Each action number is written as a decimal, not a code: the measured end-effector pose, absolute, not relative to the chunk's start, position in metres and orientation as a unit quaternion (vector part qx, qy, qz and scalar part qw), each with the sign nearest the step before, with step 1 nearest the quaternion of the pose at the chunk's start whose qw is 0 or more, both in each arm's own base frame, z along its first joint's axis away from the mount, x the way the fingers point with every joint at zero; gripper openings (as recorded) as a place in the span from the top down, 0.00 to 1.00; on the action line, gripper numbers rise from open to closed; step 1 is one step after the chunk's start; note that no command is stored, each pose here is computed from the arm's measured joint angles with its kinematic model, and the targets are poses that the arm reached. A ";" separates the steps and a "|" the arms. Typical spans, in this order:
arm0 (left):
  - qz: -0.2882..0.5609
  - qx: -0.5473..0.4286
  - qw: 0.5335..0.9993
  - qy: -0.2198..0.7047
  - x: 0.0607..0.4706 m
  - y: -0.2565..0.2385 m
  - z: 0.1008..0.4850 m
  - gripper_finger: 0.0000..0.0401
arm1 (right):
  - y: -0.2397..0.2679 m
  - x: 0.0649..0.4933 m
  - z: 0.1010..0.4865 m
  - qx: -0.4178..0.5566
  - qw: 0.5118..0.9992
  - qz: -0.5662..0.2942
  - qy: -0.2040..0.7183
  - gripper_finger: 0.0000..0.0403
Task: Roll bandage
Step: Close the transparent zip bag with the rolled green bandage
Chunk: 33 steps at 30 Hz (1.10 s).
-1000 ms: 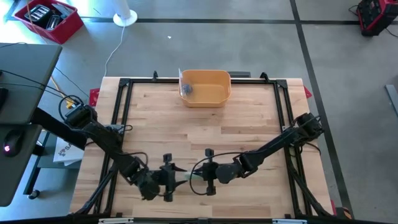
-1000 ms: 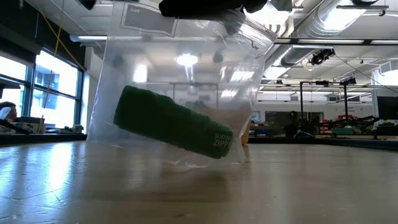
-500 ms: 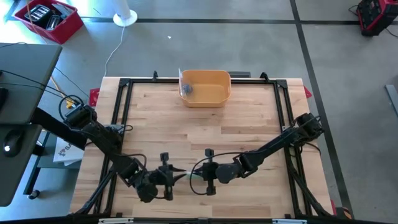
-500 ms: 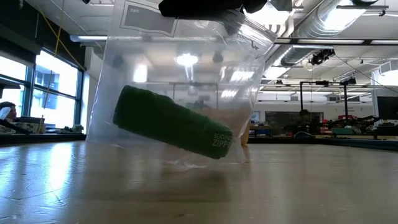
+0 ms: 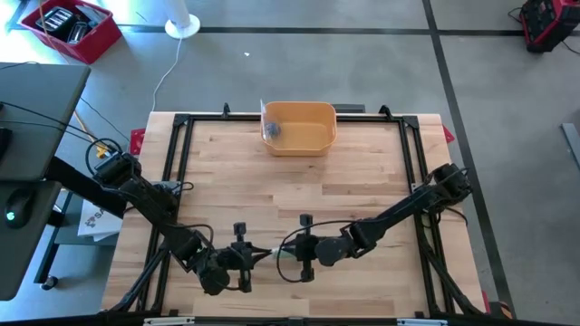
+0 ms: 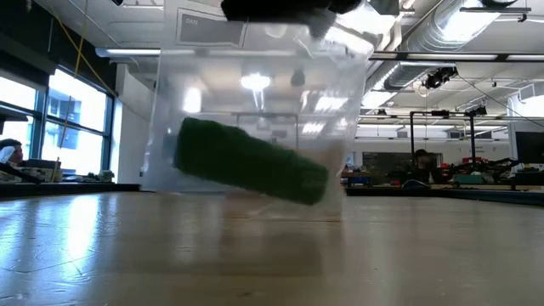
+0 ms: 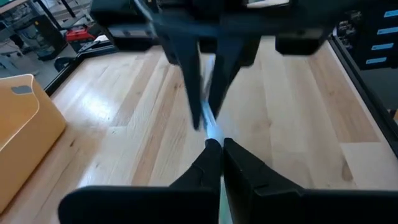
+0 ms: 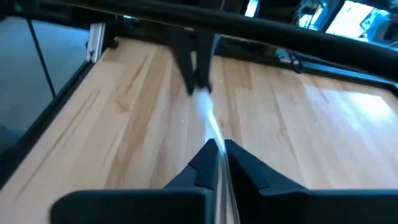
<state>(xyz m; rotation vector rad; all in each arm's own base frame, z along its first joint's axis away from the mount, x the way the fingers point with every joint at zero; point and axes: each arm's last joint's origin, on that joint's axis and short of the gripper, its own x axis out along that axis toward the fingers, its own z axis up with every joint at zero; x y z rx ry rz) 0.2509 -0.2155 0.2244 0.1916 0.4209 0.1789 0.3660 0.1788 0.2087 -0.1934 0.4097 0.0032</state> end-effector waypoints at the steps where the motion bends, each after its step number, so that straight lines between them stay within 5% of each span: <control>1: 0.089 0.094 0.970 0.208 0.251 -0.216 0.224 1.00 | 0.178 0.365 0.213 -0.095 0.975 0.001 0.198 0.93; 10: 0.090 0.091 0.970 0.206 0.251 -0.216 0.225 1.00 | 0.180 0.366 0.222 -0.101 0.980 0.030 0.168 0.61; 15: 0.091 0.089 0.971 0.203 0.252 -0.216 0.225 1.00 | 0.181 0.373 0.212 -0.109 0.980 0.036 0.164 0.57; 33: 0.093 0.079 0.974 0.190 0.254 -0.216 0.228 1.00 | 0.180 0.377 0.210 -0.109 0.983 0.037 0.146 0.95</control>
